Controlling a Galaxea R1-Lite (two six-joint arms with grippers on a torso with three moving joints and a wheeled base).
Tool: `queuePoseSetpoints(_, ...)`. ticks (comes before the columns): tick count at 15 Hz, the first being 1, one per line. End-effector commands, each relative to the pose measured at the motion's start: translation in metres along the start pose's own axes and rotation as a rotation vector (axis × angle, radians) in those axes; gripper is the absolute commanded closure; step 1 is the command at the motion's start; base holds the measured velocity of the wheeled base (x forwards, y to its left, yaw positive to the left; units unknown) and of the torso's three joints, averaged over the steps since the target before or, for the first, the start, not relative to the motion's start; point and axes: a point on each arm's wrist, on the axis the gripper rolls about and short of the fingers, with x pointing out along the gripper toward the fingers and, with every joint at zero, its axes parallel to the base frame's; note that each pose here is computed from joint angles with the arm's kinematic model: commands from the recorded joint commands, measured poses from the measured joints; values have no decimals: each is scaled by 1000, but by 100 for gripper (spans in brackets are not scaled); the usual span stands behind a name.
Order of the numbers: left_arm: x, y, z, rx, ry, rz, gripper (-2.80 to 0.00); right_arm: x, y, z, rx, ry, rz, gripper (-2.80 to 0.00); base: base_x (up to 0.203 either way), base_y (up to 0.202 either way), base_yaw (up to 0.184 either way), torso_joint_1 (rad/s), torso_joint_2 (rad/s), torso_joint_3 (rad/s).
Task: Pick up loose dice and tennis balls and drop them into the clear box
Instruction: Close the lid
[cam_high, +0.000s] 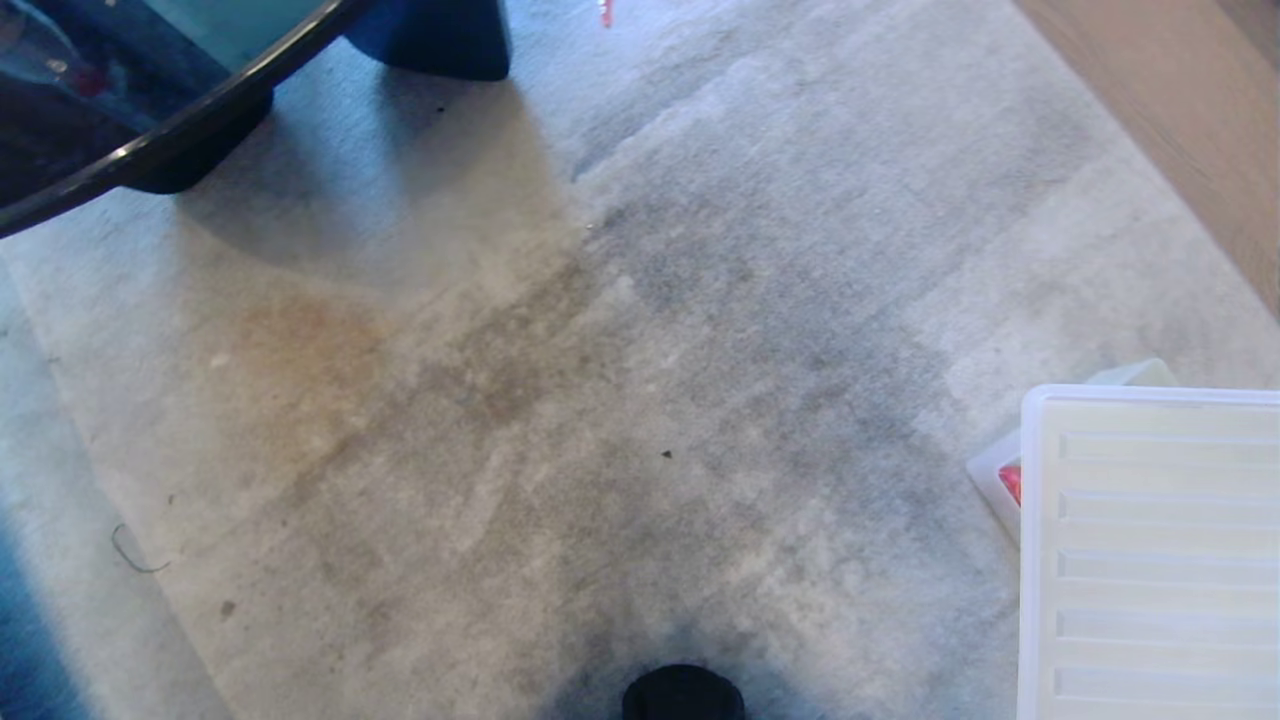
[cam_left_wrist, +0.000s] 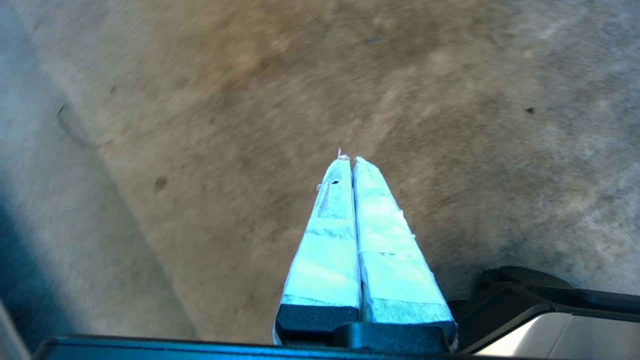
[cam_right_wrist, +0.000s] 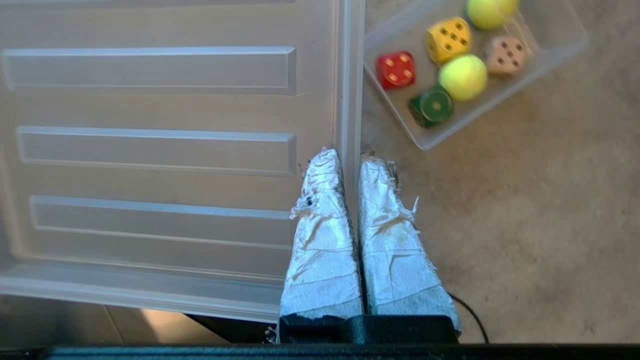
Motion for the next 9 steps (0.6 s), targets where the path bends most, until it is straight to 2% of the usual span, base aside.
queuePoseSetpoints(1, 0, 0, 0, -1, 0, 1, 0, 0, 0, 0, 0, 1, 0, 0, 2, 12, -168, 2, 1, 6)
queuePoseSetpoints(9, 0, 0, 0, 1, 0, 1, 0, 0, 0, 0, 0, 1, -1, 0, 1, 10, -164, 3, 2, 3)
